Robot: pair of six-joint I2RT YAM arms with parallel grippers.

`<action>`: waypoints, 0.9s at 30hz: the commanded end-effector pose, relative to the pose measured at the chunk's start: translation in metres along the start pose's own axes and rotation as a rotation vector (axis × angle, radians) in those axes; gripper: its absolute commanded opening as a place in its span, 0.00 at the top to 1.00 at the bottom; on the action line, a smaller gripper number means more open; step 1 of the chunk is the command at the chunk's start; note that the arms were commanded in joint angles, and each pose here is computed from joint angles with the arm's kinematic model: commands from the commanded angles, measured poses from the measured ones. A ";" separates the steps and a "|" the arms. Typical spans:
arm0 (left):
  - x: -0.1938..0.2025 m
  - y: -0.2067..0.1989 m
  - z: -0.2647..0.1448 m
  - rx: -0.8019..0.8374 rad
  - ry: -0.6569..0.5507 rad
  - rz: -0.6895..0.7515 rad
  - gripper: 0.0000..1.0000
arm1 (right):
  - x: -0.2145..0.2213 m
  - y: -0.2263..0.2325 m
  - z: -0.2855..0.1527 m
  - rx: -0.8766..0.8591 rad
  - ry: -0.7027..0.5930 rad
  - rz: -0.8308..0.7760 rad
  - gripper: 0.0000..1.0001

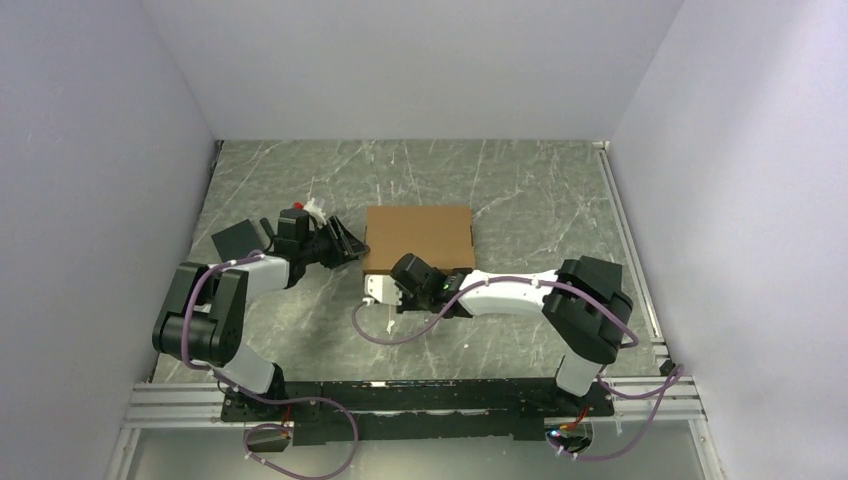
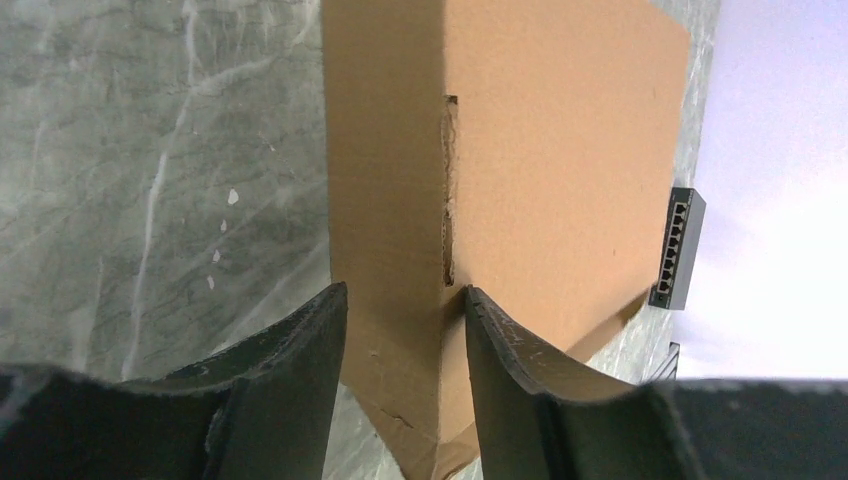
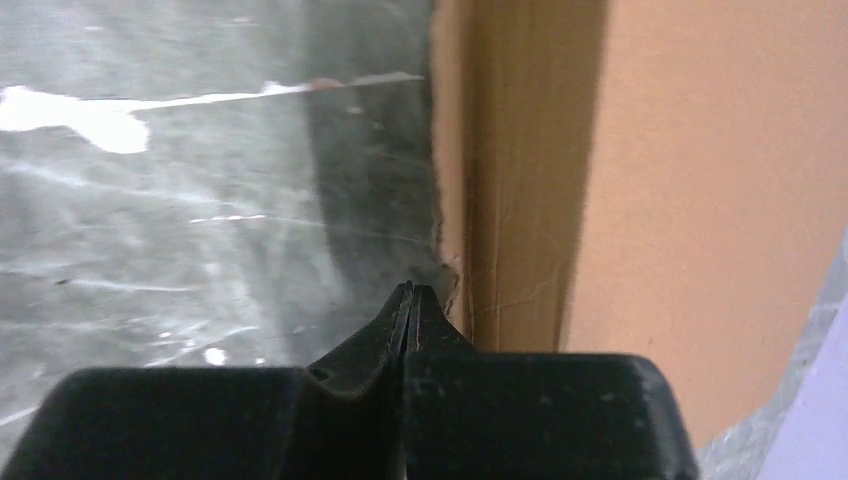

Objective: Fold the paper box

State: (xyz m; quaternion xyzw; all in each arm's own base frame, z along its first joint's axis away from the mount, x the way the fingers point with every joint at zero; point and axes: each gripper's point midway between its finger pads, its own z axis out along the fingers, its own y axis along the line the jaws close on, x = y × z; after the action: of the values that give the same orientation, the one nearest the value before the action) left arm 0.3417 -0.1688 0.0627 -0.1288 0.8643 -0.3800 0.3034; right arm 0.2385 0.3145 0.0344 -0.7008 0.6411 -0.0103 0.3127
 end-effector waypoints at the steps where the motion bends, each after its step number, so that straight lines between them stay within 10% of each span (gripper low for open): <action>1: 0.019 0.014 -0.001 -0.016 0.046 0.012 0.50 | -0.013 -0.044 -0.015 0.172 -0.047 0.095 1.00; 12: 0.041 0.016 -0.006 -0.008 0.080 -0.021 0.52 | -0.050 0.063 -0.049 -0.505 -0.274 -0.120 0.96; 27: 0.060 0.015 -0.005 -0.015 0.141 -0.041 0.54 | -0.072 -0.084 0.035 0.277 -0.129 -0.010 1.00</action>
State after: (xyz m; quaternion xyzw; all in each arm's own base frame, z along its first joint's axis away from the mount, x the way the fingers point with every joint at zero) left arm 0.3249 -0.1822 0.0615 -0.1198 0.8537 -0.4086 0.2999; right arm 0.2359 0.3827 0.0267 -0.7536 0.5798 0.0496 0.3058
